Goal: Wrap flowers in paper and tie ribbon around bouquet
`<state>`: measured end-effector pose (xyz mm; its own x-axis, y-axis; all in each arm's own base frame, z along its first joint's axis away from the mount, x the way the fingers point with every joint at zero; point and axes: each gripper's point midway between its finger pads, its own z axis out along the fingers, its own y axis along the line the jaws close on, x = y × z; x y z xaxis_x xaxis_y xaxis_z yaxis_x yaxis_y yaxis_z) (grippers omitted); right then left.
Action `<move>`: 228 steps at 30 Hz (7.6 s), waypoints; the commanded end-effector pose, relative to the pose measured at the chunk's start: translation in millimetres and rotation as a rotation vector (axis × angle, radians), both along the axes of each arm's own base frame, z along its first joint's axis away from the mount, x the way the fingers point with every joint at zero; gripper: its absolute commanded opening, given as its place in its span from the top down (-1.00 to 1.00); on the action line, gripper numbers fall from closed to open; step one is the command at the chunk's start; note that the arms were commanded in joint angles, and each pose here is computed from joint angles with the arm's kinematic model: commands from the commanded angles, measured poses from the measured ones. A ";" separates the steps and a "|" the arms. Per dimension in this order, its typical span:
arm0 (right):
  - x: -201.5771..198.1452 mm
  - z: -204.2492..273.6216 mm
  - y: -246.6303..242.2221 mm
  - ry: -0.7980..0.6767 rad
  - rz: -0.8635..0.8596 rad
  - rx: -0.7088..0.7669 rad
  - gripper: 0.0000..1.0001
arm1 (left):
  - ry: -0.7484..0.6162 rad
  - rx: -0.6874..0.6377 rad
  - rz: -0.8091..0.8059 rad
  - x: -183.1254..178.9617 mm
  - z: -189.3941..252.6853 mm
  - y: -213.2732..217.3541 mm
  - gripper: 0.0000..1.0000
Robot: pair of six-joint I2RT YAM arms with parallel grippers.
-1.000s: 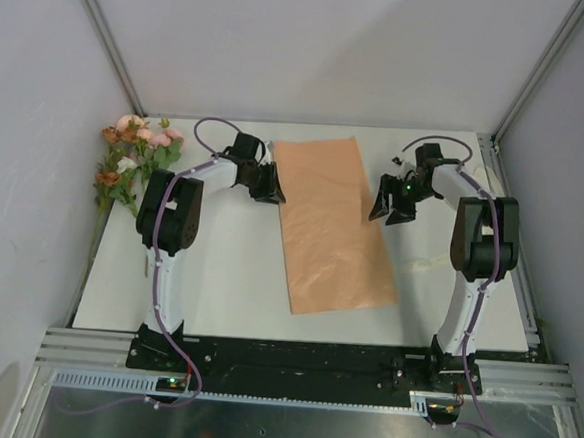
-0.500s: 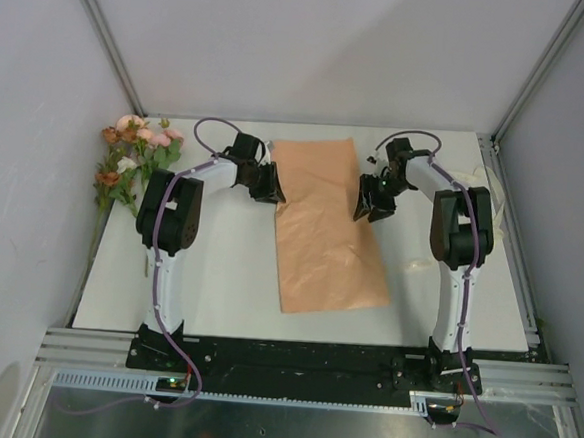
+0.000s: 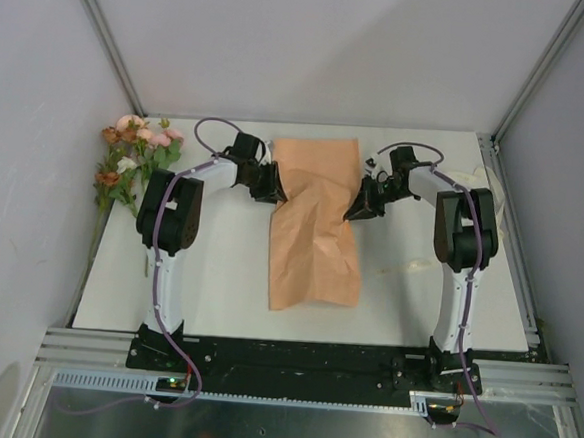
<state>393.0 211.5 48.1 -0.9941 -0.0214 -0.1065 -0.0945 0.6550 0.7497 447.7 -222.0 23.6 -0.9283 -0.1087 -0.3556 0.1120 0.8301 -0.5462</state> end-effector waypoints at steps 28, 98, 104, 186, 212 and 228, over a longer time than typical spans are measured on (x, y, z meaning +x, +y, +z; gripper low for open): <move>15.0 116.8 -7.0 0.101 -0.437 0.366 1.00 | -1.216 0.493 -0.906 -207.9 215.8 -14.5 -0.99; -18.0 124.4 29.9 0.119 -0.376 0.335 0.33 | -1.317 0.549 -0.784 -203.2 203.8 -114.0 0.97; -13.7 130.2 -0.3 0.034 -0.363 0.334 -0.94 | -1.153 0.325 -0.550 -185.4 220.7 -98.8 0.99; -86.9 -14.3 -5.0 -0.200 0.610 -0.575 0.27 | 0.059 0.274 0.872 -235.2 53.1 221.2 0.94; -73.5 -52.3 55.1 -0.407 1.012 -0.809 -0.26 | -0.238 0.099 0.595 -229.9 178.5 218.5 -0.98; -42.6 -41.5 -57.5 -0.345 0.947 -0.899 -0.30 | -0.326 0.176 0.213 -175.9 206.6 222.3 -0.99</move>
